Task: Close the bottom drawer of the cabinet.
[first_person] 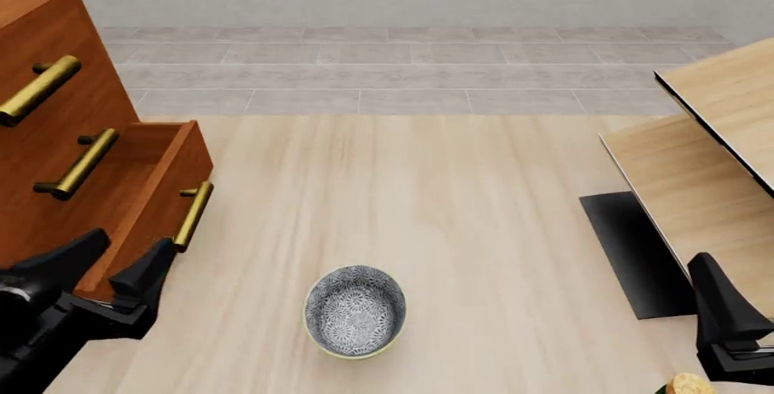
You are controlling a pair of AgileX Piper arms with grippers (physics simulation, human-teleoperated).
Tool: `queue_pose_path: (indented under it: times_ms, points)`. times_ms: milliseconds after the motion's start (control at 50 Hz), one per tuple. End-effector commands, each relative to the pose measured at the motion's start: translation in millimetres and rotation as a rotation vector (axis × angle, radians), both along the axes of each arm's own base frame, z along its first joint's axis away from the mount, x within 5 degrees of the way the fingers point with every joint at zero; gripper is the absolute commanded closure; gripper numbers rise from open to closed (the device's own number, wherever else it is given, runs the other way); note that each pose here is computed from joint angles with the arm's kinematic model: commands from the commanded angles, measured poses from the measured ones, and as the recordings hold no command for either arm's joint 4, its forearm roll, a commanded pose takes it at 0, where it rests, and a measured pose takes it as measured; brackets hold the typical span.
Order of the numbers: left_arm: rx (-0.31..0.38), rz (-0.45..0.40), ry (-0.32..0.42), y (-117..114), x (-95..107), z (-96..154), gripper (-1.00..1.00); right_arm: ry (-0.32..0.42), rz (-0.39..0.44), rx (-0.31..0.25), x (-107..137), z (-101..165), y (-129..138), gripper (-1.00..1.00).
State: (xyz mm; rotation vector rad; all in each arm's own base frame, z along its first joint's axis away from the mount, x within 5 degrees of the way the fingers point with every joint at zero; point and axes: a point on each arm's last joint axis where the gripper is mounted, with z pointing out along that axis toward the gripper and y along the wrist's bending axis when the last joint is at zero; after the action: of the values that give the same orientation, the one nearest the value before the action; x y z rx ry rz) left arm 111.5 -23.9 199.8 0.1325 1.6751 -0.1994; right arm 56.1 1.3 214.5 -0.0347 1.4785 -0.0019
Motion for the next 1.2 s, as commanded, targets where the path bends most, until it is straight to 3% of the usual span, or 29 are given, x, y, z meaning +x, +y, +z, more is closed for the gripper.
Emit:
queue_pose_path:
  times_ms: [20, 380, 740, 1200]
  points:
    - [-0.023, -0.081, 0.09, -17, 21, -19, -1.0, 0.001, 0.004, -0.003, 0, 0, 0, -1.0]
    - [-0.028, -0.125, 0.141, -31, 41, -43, -1.0, -0.001, 0.006, -0.012, 0, 0, 0, -1.0]
    - [-0.024, -0.075, 0.2, -31, 64, -72, -1.0, -0.002, 0.008, -0.014, 0, 0, 1, -1.0]
    - [0.024, -0.012, 0.235, -23, 90, -89, -1.0, -0.002, 0.009, -0.013, 0, 0, 1, -1.0]
